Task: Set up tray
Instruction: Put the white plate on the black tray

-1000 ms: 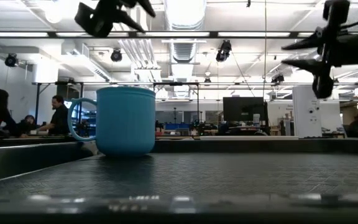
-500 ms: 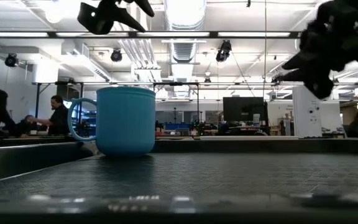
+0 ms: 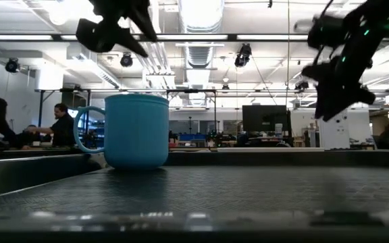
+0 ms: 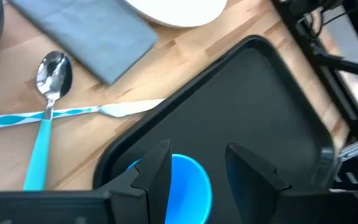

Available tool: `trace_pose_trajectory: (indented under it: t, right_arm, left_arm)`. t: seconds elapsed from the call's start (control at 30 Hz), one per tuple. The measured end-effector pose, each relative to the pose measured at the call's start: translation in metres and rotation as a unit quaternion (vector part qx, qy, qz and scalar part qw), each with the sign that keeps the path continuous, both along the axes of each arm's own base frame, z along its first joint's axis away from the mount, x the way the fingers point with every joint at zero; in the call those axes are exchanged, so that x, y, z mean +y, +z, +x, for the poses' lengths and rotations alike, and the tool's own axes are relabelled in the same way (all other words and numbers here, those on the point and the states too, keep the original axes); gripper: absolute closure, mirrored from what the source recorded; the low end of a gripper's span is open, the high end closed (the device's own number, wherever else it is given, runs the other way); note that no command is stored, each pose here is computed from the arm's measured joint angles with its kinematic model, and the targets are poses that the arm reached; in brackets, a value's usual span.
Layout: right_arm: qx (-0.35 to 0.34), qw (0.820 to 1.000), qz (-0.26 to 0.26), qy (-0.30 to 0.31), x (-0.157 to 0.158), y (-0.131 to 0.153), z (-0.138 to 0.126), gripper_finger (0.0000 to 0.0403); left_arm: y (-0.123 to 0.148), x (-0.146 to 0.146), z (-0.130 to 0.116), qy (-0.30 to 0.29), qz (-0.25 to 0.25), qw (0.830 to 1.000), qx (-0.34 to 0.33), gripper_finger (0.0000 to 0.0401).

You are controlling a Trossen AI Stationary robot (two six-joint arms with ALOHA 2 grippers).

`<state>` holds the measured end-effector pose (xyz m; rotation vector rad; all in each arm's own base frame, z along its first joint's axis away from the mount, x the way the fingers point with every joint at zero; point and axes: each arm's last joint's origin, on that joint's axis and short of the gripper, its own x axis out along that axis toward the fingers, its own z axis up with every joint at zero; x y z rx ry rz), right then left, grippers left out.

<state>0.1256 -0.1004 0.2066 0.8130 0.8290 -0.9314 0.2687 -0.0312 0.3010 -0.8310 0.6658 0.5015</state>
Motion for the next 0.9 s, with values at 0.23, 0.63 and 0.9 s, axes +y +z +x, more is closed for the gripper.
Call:
trace_pose_trajectory:
  t: [0.23, 0.63, 0.9]
  right_arm:
    - [0.057, 0.996, 0.052, -0.05, -0.054, -0.017, -0.016, 0.0289]
    - [0.083, 0.99, 0.107, -0.049, -0.089, -0.046, 0.014, 0.0218]
    - [0.078, 0.99, 0.105, -0.06, -0.09, -0.046, 0.015, 0.0219]
  left_arm:
    - [-0.014, 0.0, -0.002, 0.002, 0.0, 1.0, 0.015, 0.027]
    - [-0.015, 0.0, -0.002, 0.002, 0.001, 1.0, 0.016, 0.027]
    - [-0.018, 0.001, -0.003, 0.008, 0.007, 1.0, 0.02, 0.027]
